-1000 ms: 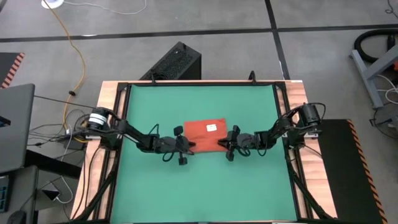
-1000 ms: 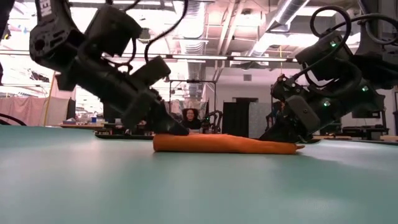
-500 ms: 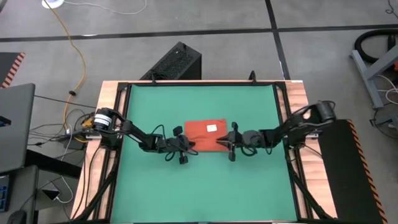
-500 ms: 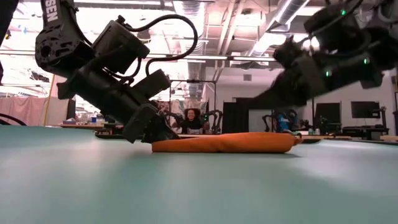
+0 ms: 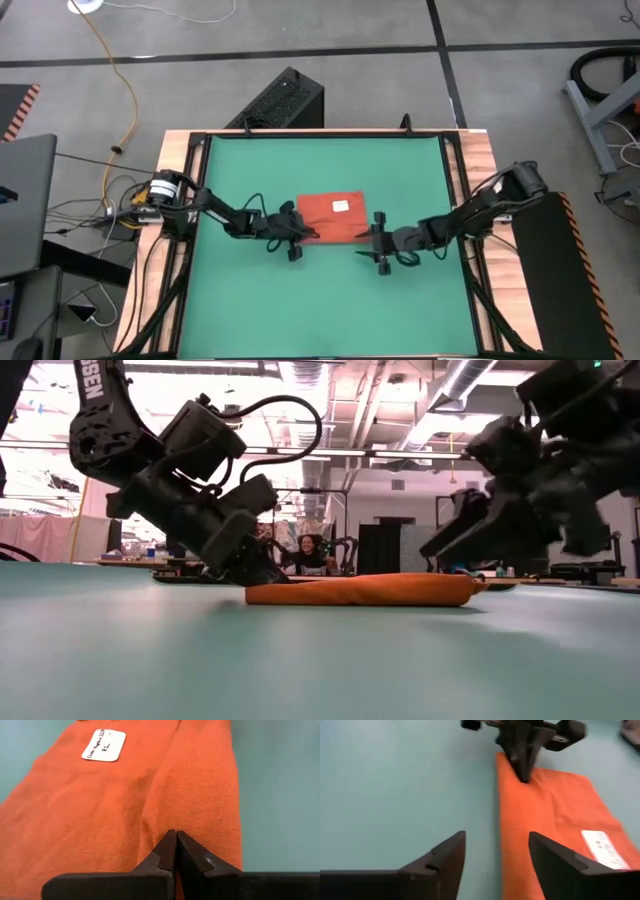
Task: Roll towel
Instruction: Roll the orange towel
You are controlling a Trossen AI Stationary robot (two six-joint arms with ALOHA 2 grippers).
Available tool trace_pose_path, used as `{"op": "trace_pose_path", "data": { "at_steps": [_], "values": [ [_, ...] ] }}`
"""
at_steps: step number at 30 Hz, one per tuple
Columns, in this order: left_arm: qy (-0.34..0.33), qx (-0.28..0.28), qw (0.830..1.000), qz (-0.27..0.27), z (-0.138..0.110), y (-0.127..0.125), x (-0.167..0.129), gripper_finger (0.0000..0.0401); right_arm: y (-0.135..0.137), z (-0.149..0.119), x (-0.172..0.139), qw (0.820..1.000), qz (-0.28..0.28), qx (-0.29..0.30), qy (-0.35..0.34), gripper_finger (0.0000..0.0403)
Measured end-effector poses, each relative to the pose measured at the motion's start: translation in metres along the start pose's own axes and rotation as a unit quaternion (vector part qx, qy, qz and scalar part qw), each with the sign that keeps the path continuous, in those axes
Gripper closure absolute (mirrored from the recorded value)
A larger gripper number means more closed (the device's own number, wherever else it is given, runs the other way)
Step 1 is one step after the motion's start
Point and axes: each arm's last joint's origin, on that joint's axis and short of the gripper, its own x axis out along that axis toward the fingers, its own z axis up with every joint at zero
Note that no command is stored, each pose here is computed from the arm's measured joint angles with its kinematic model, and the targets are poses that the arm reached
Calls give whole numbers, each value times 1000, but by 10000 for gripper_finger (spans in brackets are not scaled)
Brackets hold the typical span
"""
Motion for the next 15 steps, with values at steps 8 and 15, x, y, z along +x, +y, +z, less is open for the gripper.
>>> {"op": "trace_pose_path", "data": {
  "at_steps": [8, 15],
  "values": [
    [7, -10, 1000, -13, 1, 6, 1, 401, -1, -26, 19, 996, -53, -56, 49, 148],
    [10, -7, 1000, -23, 0, 6, 1, 401, -12, -47, 31, 990, -93, -43, 93, 150]
  ]
}}
